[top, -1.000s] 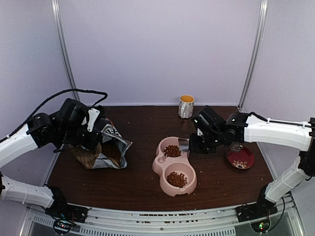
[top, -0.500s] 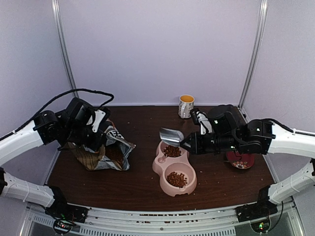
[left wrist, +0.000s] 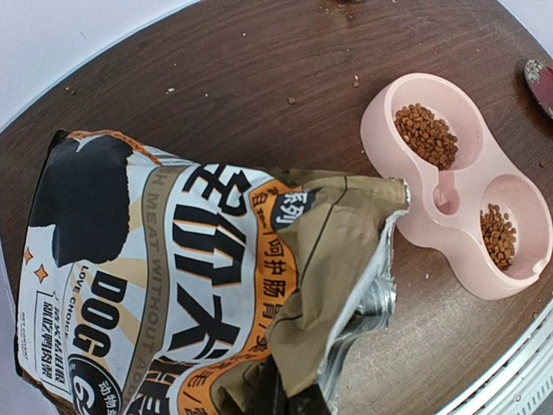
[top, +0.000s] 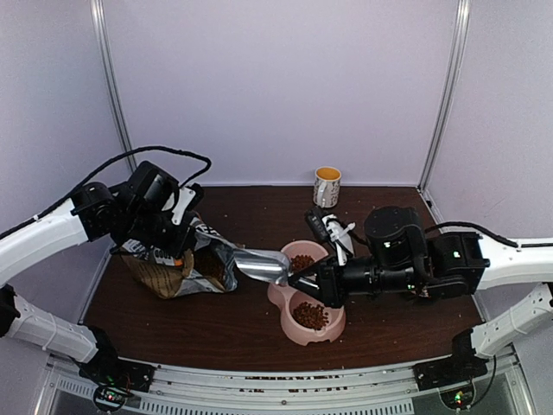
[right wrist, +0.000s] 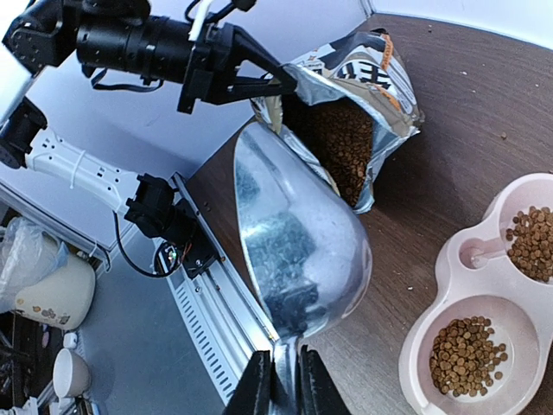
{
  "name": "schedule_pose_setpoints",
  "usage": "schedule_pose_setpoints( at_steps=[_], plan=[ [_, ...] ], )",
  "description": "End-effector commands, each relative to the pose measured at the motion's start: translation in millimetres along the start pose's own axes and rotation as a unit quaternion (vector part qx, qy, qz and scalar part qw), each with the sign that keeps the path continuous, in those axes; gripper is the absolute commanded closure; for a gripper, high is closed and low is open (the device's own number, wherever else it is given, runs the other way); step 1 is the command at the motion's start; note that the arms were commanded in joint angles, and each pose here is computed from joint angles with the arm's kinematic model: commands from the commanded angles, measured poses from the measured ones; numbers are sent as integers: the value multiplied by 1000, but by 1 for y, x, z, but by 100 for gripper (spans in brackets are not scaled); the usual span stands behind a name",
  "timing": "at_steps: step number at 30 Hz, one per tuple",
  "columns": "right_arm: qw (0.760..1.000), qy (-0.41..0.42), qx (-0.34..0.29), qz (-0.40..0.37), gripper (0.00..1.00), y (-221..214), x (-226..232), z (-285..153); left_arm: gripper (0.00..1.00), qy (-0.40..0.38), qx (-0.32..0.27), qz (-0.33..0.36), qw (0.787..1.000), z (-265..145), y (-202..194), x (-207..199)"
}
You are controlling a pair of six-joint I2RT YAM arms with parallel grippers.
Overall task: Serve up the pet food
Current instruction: Insert the spatula into the pet food bag.
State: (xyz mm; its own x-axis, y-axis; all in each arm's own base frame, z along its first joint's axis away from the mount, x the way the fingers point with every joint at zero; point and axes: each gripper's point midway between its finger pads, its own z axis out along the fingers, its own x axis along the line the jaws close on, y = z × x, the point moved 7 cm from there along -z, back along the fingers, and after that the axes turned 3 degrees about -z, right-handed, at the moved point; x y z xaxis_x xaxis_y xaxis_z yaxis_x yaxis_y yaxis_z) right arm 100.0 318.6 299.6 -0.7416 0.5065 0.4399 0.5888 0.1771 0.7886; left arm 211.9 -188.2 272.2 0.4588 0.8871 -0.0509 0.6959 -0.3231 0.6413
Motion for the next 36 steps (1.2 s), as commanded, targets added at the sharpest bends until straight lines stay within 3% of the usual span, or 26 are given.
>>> schedule_pose_setpoints(
  at_steps=[1, 17, 30, 36],
  plan=[
    [999, 18, -19, -31, 100, 4, 17, 9, 100, -32, -89, -14, 995, -18, 42, -8],
    [998, -51, -24, -32, 100, 5, 26, 75, 100, -47, -81, 24, 995, -17, 53, -16],
    [979, -199, -22, -46, 100, 11, 10, 124, 100, -68, -78, 20, 994, -13, 52, -21],
    [975, -215, 3, -60, 100, 7, 6, 147, 100, -72, -78, 17, 994, -12, 50, -21]
  ],
)
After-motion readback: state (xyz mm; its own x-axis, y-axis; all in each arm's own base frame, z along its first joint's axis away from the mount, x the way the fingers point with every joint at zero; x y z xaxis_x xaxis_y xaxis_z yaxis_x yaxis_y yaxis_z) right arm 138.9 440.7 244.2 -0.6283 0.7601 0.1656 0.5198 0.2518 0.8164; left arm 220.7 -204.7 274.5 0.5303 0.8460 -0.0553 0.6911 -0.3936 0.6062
